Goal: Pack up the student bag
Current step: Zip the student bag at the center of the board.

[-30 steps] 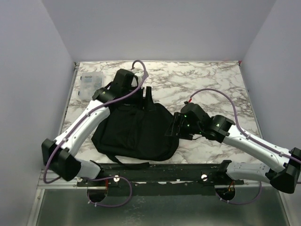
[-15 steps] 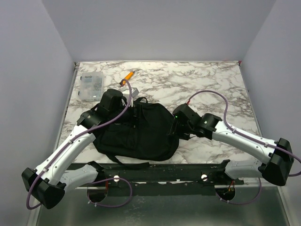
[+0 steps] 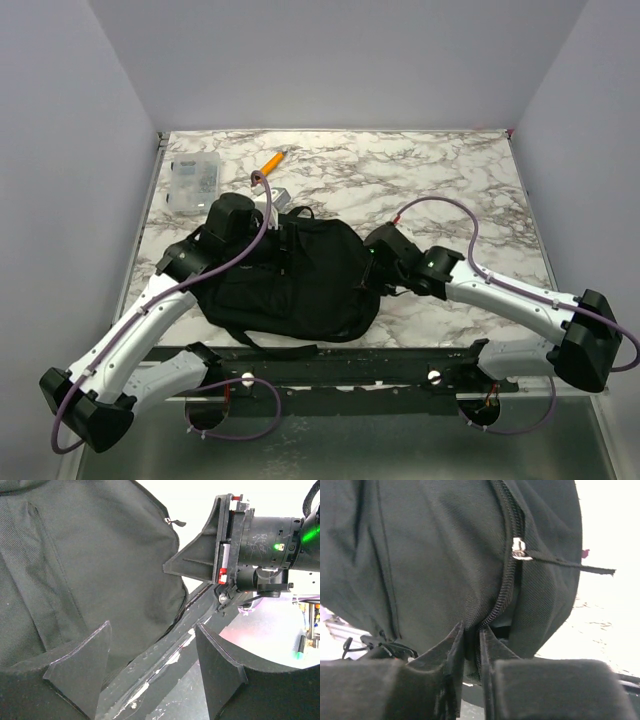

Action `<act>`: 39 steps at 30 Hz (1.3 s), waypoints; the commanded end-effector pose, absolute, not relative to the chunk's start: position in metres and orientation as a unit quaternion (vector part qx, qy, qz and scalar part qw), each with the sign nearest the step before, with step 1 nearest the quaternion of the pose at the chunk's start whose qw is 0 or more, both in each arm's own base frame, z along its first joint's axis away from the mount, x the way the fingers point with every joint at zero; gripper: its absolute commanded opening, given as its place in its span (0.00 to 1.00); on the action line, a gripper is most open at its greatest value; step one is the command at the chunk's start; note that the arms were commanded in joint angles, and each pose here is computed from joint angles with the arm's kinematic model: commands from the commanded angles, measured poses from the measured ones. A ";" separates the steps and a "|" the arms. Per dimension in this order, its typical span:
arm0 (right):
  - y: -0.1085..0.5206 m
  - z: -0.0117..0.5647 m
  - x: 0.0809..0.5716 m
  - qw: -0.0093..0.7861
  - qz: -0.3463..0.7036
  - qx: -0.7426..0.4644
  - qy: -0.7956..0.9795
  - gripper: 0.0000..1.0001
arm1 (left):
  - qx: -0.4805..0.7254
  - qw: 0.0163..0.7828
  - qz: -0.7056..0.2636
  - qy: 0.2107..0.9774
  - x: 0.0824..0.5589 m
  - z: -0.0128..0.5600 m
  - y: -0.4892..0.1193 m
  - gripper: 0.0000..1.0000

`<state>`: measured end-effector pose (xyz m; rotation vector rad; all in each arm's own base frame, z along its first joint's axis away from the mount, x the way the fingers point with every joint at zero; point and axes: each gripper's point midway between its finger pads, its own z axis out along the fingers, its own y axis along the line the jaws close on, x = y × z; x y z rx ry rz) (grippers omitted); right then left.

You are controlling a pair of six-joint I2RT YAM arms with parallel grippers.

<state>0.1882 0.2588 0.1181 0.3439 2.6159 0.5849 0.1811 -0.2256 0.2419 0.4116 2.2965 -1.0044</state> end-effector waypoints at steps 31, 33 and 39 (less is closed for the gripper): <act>0.233 0.133 0.145 0.244 0.304 -0.008 0.921 0.67 | 0.150 0.273 -0.461 0.831 0.157 0.248 -0.244 0.70; 0.226 0.138 0.150 0.243 0.257 -0.033 0.935 0.68 | 0.149 0.268 -0.468 0.829 0.159 0.249 -0.250 0.70; 0.191 0.167 0.190 0.296 0.081 -0.106 0.946 0.80 | 0.143 0.257 -0.469 0.833 0.176 0.252 -0.269 0.70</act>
